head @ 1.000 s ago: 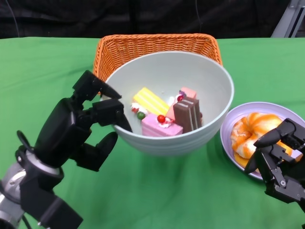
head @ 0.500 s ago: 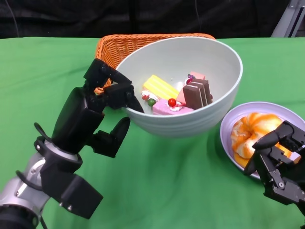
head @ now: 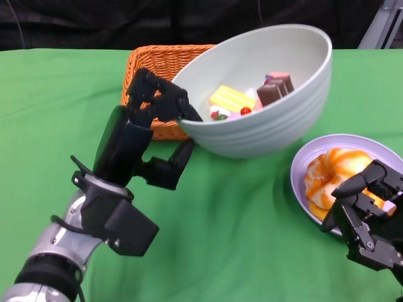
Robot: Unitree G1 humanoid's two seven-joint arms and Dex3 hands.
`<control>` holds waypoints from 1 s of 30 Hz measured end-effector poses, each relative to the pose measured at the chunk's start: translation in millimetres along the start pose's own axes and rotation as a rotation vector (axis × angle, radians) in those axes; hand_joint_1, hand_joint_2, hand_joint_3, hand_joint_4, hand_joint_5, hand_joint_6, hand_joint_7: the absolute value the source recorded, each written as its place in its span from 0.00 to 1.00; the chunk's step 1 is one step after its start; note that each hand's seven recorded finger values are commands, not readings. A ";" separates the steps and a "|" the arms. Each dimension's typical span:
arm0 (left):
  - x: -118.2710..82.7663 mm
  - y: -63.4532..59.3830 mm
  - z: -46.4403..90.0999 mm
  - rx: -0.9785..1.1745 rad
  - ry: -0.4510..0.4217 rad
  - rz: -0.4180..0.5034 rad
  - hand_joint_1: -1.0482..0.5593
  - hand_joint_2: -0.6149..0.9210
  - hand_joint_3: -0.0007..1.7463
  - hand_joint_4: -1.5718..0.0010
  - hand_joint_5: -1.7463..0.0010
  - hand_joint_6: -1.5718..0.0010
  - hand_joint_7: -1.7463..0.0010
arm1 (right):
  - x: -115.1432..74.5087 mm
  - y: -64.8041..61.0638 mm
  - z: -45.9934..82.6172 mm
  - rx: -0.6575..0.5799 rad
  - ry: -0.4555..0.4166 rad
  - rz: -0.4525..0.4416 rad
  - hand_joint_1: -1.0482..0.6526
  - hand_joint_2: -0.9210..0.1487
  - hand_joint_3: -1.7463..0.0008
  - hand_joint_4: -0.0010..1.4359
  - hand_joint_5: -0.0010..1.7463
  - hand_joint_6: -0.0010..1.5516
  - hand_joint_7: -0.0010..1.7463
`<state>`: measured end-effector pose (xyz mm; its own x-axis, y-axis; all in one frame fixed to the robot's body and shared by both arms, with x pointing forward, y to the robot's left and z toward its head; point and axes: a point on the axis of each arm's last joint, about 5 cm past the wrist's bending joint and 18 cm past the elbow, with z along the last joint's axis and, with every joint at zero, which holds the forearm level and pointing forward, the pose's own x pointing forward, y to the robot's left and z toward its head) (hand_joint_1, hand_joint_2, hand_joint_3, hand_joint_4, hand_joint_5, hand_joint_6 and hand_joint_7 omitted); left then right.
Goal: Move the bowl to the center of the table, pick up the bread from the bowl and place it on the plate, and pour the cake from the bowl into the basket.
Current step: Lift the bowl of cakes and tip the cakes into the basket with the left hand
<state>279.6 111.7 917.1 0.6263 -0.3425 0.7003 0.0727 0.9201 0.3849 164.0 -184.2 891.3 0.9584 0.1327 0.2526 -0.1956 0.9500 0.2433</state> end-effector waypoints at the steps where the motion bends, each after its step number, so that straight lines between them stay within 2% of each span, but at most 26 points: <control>1: 0.9 -0.7 0.0 -0.007 0.003 0.007 0.51 0.68 0.78 0.41 0.00 0.51 0.13 | -0.1 -0.1 0.0 0.000 0.000 -0.001 0.55 0.35 0.43 0.52 0.92 0.40 0.74; 5: 6.7 -11.6 1.3 -0.067 0.043 0.039 0.51 0.72 0.74 0.40 0.00 0.53 0.13 | 0.1 0.9 -0.5 0.004 0.002 -0.009 0.56 0.35 0.42 0.52 0.93 0.40 0.74; 10: 13.4 -16.5 2.1 -0.086 0.063 0.041 0.51 0.74 0.73 0.40 0.00 0.54 0.13 | 0.0 1.4 -0.9 0.006 0.005 -0.012 0.56 0.37 0.41 0.51 0.93 0.40 0.74; 20: 37.8 -19.9 1.6 -0.072 0.086 0.065 0.52 0.73 0.73 0.39 0.00 0.54 0.14 | -1.1 0.4 -4.4 0.012 0.019 -0.007 0.55 0.36 0.43 0.50 0.94 0.40 0.73; 30: 58.1 -24.2 1.3 -0.129 0.166 0.063 0.53 0.72 0.72 0.41 0.00 0.53 0.14 | -1.7 -0.1 -6.4 0.013 0.027 -0.007 0.56 0.36 0.43 0.50 0.94 0.40 0.74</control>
<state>313.2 69.3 949.3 0.7512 -0.2573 0.6078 0.1216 0.9591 0.2557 163.8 -182.7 884.9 0.9650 0.1336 0.2257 -0.1914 0.9472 0.2574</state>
